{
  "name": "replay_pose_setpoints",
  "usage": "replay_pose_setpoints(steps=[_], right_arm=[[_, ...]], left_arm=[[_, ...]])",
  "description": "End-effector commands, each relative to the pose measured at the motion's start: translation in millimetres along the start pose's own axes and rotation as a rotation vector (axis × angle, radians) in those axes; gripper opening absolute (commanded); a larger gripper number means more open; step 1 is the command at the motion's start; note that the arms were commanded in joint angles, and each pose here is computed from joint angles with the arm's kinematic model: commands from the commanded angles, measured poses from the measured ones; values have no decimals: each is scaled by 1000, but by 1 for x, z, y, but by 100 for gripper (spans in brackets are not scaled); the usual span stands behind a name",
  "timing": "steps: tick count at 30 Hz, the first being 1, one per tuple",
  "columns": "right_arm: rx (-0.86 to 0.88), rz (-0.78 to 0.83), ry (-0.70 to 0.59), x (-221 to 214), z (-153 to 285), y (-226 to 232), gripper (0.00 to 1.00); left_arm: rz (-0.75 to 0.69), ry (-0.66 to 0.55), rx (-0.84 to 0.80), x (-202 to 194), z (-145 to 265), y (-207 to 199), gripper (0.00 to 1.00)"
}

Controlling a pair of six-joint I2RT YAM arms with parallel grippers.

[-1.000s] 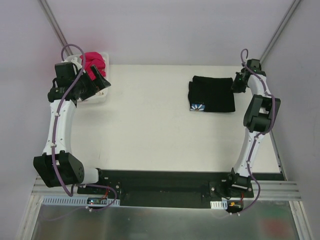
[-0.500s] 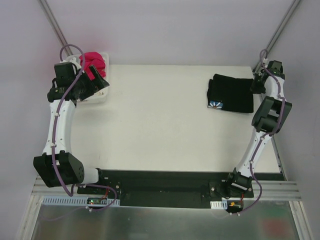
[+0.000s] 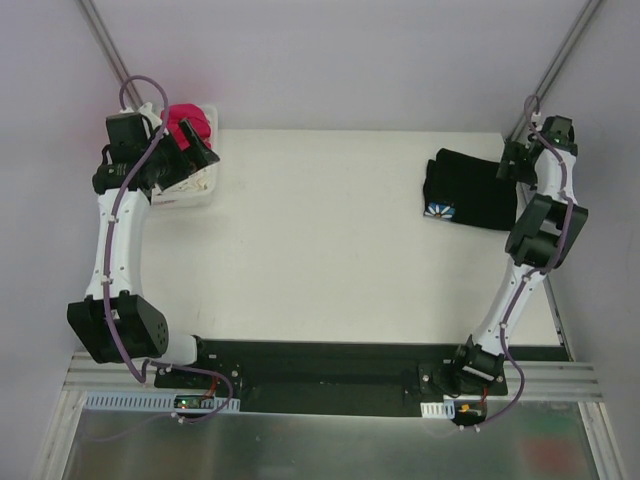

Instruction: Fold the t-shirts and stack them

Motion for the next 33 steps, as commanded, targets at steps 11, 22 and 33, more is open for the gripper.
replay_pose_setpoints(steps=[11,22,33], right_arm=[[508,-128,-481,5,318,79,96],[671,-234,-389,-165,326,104,96],[691,-332,-299,-204,286,107,96]], left_arm=[[-155,-116,56,21,57,-14,99],[-96,-30,23,-32,73,-10,99],[-39,-20,72,-80,77,9,99]])
Point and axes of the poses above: each gripper's point midway between its finger pads, its own z axis back along the fingers, its own y axis along the line the jaws close on, x = y × z, the point moved 5 cm from there along z, back along the fingers, and after that the axes turned 4 degrees about -z, right-handed, at the moved point
